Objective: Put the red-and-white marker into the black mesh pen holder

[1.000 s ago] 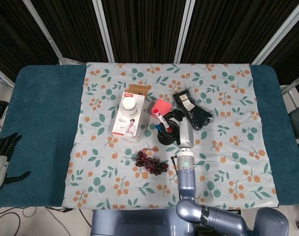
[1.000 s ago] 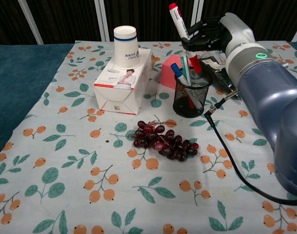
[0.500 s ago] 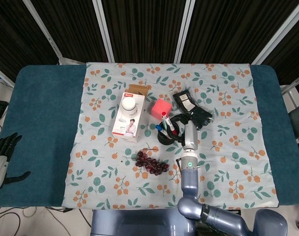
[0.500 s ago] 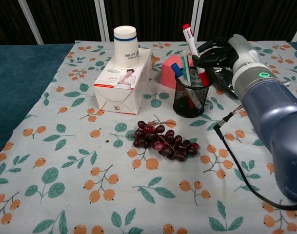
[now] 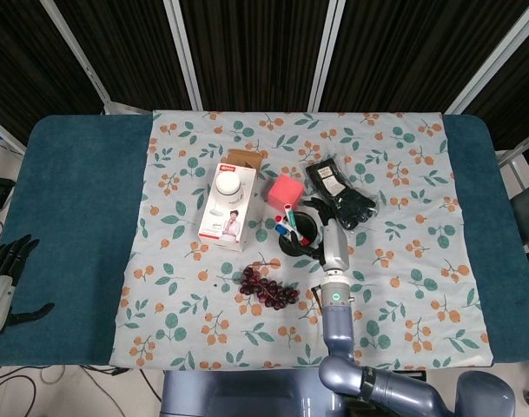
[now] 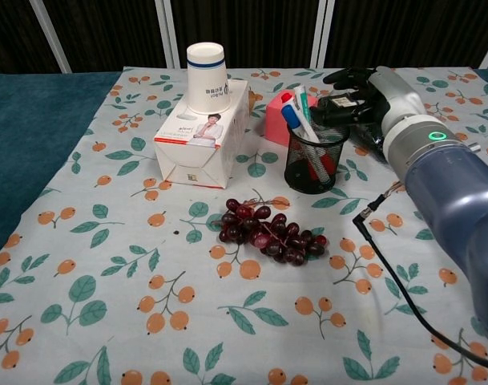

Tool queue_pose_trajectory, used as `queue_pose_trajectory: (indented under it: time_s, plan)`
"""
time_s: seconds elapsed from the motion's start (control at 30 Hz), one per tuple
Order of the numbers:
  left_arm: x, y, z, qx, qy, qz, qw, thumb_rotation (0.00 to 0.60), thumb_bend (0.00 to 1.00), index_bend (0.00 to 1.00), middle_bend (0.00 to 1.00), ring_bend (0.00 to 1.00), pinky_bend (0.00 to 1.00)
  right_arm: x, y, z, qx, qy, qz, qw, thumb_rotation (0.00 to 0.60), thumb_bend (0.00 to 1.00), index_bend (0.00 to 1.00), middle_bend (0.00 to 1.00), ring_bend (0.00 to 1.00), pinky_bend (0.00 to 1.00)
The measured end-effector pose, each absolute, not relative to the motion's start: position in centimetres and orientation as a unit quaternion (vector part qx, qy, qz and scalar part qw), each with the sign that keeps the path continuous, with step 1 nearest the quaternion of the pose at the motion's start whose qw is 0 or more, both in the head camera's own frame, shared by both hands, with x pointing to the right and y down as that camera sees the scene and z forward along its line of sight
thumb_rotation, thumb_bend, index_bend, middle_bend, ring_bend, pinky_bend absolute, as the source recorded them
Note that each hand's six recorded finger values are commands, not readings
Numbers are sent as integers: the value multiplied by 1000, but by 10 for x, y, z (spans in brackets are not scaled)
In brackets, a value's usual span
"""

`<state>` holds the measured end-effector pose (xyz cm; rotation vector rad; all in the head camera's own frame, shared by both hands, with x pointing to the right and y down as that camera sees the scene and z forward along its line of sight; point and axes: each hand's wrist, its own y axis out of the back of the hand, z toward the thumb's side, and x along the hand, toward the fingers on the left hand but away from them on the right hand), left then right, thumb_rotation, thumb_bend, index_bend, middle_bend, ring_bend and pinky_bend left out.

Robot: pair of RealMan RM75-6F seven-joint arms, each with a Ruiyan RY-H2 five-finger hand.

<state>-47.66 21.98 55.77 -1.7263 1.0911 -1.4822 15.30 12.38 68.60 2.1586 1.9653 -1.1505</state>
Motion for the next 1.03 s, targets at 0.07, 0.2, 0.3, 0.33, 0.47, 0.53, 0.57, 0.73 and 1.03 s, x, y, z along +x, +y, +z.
queue_pose_trajectory:
  time_s: [0.07,0.2,0.3,0.33,0.47,0.53,0.57,0.73,1.03]
  plan:
    - [-477,220,557,-651,412,-559,305,600,85,0,0,0,0,153,124,682,690,627,-363,2,600,390,258,154,89,183]
    - [-477,220,557,-651,413,-559,306,600,85,0,0,0,0,158,124,668,696,626,-353,-11,600,361,258,153,89,183]
    - [-477,220,557,-650,413,-558,307,600,85,0,0,0,0,170,126,655,700,621,-350,-32,600,300,254,146,89,183]
    - [-477,220,556,-650,413,-558,308,600,85,0,0,0,0,175,127,651,701,619,-351,-39,600,282,246,141,89,183]
    - [-477,221,556,-649,411,-559,312,600,85,0,0,0,0,205,134,633,703,605,-366,-74,600,190,169,89,79,182]
    - [-477,222,556,-648,408,-561,314,600,85,0,0,0,0,224,140,625,700,593,-385,-98,600,144,106,43,48,179]
    - [-477,222,556,-647,408,-562,316,600,85,0,0,0,0,233,143,622,699,586,-396,-112,600,126,64,20,25,177]
    - [-476,222,554,-644,406,-560,326,600,85,0,0,0,0,293,163,597,683,519,-464,-221,600,95,0,0,0,169]
    - [-475,225,553,-638,400,-563,341,600,84,0,0,0,0,363,215,558,624,408,-532,-401,600,77,0,0,0,168]
